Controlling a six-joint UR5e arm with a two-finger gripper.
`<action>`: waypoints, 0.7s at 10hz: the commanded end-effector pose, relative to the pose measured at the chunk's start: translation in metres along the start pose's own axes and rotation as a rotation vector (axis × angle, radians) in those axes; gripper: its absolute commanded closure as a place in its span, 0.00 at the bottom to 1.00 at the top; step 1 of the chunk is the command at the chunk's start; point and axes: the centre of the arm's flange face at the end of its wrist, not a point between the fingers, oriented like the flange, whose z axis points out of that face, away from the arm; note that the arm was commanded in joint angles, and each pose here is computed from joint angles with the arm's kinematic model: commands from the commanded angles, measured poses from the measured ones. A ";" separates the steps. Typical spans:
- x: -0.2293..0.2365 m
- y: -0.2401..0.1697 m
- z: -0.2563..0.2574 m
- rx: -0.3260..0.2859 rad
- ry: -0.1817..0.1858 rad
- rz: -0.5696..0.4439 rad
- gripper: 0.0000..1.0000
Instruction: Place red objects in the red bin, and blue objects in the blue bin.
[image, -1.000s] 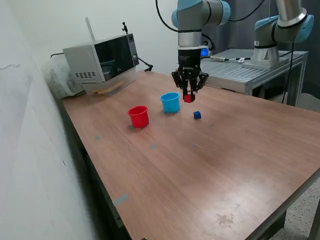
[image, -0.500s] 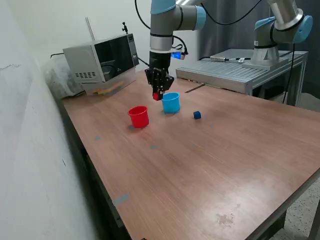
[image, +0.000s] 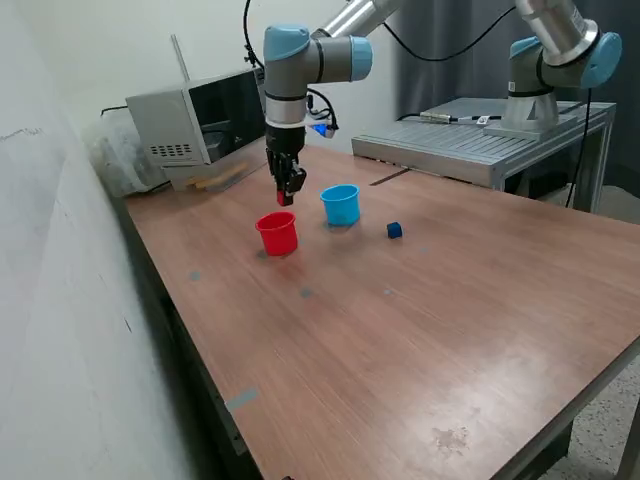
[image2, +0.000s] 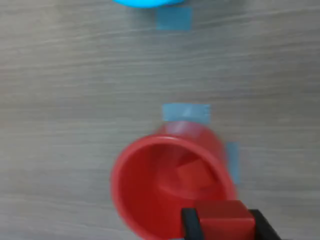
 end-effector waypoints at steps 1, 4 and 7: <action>-0.034 0.010 0.016 0.013 -0.056 0.137 1.00; -0.028 0.010 0.029 0.032 -0.044 0.133 1.00; -0.021 0.010 0.036 0.039 -0.040 0.125 1.00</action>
